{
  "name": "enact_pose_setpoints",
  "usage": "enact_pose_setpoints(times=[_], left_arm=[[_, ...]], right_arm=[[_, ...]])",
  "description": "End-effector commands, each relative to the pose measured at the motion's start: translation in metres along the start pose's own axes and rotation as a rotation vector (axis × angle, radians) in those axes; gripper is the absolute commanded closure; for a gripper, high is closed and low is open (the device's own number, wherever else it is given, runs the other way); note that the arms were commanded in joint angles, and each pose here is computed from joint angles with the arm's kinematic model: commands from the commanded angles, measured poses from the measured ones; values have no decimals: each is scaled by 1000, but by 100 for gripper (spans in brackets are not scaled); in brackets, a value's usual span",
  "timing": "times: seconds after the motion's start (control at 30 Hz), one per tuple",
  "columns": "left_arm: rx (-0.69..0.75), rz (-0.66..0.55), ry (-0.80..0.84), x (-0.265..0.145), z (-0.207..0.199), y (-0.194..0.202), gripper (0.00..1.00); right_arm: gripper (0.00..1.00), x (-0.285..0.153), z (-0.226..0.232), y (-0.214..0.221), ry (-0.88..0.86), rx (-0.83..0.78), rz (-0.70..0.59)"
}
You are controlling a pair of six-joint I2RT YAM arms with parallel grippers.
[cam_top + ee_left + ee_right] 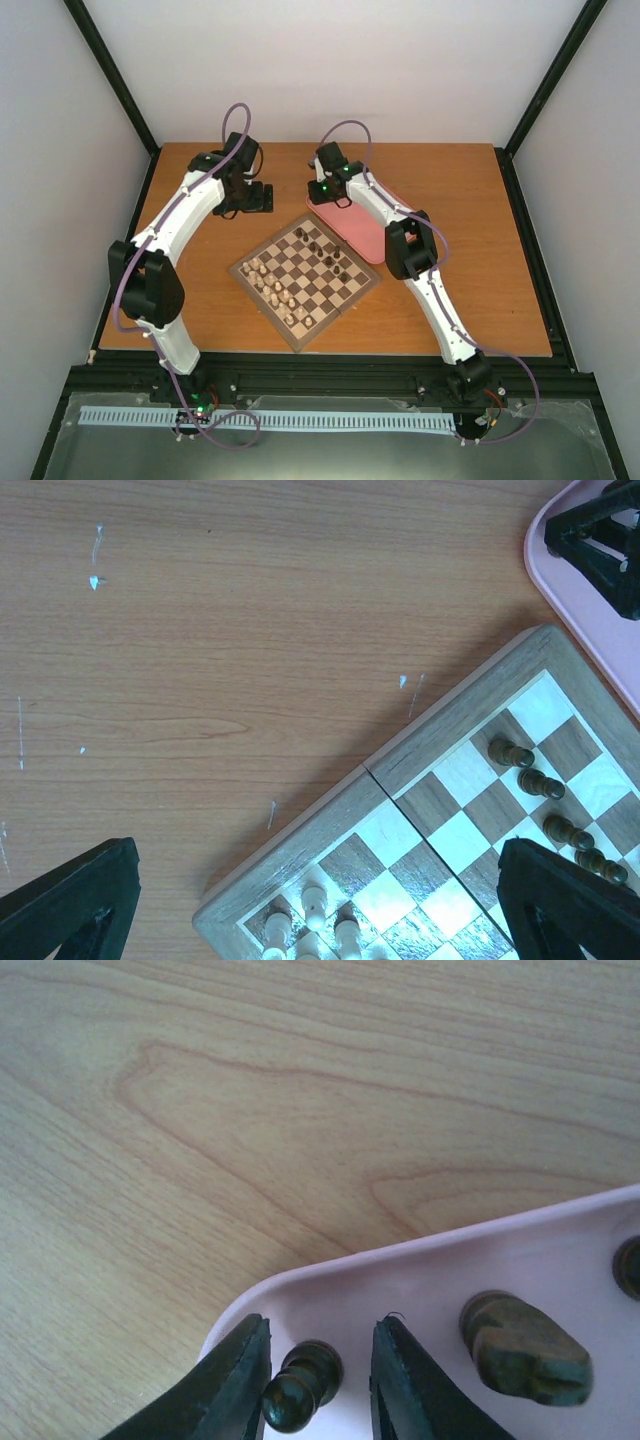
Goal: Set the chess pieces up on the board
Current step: Pick up the chess piece from the storage box, then place the chess piece on the chessboard.
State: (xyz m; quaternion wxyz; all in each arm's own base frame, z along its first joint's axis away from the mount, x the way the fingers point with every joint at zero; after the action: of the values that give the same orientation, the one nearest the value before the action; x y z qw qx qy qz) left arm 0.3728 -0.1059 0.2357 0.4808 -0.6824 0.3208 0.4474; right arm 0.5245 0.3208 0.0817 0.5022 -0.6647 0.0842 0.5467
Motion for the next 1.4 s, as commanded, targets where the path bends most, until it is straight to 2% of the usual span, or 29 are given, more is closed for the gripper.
enact_pose_setpoints(times=[0.0,0.23,0.4,0.6,0.73,0.9,1.07,1.37], left_arm=[[-11,2,17,-5,-3,-6,0],[-14,4,16,-3,-3,-5,0],[-13,8,14,-1,-2,-3,0],[-17,0,30,0,-5,-4,0],[-16,-12,42,-2,-7,-7,0],[-18,-30,45,-4,-6,-8,0],[-12,-40,54,-7,-6,-9,0],[-9,-49,70,-8,-9,-10,0]], right_arm=[[74,1,-9,-4,27,16,-20],[97,-4,-9,-5,25,11,-15],[97,-36,-6,-19,46,-33,-42],[97,-106,8,-48,49,-72,-127],[97,-147,25,-41,33,-91,-117],[97,-168,52,22,30,-123,33],[97,-198,65,92,20,-84,127],[97,-225,102,169,-18,-100,232]])
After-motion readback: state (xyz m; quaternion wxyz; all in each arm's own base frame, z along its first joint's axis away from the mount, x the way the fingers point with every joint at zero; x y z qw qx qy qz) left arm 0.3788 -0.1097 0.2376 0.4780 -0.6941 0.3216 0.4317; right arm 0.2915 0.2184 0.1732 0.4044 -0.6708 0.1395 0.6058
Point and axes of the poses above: each gripper's point midway between its finger pads, its own x axis out along the fingers, its own z axis along the line the jaws close on, y = z × x, the point moved 6 cm from there along -x, back along the fingers, and after that the axes turned 15 degrees about -x, right-handed, at the moved point
